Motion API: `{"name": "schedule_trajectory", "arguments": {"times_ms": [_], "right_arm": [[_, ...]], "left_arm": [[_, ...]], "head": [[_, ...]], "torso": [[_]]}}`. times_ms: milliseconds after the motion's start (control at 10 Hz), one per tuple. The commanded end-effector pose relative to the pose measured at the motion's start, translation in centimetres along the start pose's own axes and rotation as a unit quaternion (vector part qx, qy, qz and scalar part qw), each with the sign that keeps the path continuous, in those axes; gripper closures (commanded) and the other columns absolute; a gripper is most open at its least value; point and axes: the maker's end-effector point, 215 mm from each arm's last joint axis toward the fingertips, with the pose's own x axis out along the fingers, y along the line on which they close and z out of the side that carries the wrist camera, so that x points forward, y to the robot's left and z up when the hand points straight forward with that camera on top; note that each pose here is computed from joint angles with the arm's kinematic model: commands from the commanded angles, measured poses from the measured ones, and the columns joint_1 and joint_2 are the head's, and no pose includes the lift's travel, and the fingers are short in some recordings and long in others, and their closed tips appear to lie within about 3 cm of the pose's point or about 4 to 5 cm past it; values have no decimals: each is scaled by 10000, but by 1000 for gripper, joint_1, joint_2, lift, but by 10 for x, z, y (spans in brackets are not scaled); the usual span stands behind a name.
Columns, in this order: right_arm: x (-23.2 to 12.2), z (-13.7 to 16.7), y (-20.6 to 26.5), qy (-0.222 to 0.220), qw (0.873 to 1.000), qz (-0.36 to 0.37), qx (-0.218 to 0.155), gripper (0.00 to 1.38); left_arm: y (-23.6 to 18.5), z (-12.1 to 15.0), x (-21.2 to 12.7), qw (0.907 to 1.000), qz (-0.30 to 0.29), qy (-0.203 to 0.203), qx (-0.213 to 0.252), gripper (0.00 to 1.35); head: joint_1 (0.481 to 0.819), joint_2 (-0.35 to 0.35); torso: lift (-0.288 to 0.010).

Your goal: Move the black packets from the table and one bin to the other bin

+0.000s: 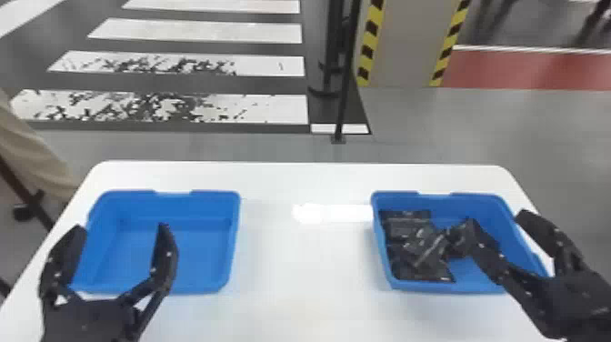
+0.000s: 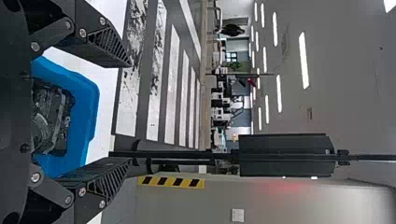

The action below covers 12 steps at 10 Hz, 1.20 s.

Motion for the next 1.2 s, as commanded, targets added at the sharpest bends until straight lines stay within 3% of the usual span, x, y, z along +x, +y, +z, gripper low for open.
{"name": "schedule_trajectory", "arguments": {"times_ms": [0, 1100], "right_arm": [[-1, 4, 0, -31, 10000, -25, -5, 337], [-3, 16, 3, -160, 9998, -15, -72, 337]], "left_arm": [[-4, -1, 0, 10000, -13, 12, -56, 107], [-2, 0, -2, 9998, 30, 5, -188, 107]], "head": [[695, -53], [695, -56]], "torso": [[-110], [-110]]}}
